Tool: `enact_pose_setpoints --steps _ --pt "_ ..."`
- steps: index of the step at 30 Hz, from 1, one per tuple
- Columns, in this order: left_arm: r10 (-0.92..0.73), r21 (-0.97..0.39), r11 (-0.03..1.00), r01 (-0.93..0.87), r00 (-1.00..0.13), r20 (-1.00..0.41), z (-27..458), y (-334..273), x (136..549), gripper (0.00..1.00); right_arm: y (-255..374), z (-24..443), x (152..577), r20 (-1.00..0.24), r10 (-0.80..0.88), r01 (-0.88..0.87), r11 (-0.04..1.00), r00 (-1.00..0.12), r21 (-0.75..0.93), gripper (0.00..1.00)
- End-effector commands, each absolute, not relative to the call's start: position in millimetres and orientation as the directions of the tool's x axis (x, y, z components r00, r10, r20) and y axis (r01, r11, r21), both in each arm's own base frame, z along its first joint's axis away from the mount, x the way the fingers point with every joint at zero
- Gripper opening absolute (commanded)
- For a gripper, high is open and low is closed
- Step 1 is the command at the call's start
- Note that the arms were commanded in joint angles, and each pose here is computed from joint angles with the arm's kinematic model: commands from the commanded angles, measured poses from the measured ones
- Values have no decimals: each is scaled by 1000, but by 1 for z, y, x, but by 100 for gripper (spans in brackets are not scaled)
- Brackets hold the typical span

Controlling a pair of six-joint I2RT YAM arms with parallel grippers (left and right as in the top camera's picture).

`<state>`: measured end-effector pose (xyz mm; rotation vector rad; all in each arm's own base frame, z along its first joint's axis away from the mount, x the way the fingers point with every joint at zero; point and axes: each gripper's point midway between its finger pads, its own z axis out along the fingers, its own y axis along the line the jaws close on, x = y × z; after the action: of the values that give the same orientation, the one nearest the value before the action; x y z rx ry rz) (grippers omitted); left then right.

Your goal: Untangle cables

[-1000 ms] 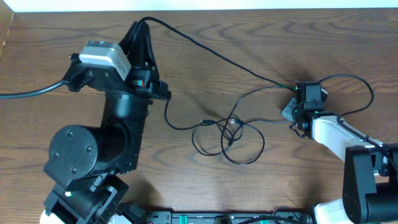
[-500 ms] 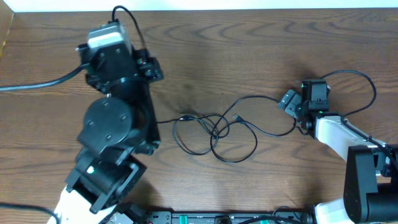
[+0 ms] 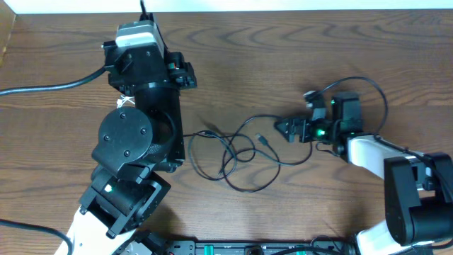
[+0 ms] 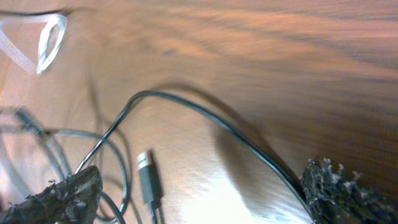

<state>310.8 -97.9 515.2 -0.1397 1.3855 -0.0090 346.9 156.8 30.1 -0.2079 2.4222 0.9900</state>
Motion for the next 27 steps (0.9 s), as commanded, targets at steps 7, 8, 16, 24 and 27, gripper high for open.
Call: enact_pose_setpoints --steps 7,8,16,24,27 --pt "-175 -142 982 124 318 -932 558 -116 293 7 194 18 333 -576 -120 -456 745 -809 486 89" --pt "-182 -145 980 134 326 -928 561 -117 291 8 191 13 334 -575 -124 -442 773 -809 454 84" --pt "-254 -198 965 172 418 -872 589 -108 275 7 122 -19 346 -500 59 -56 976 -864 211 38" --pt "-346 -251 937 244 537 -769 623 -101 255 8 79 -29 340 -438 300 243 953 -848 181 18" --pt "-349 -226 933 281 542 -765 626 -108 252 8 69 -32 336 -407 338 284 940 -849 189 15"
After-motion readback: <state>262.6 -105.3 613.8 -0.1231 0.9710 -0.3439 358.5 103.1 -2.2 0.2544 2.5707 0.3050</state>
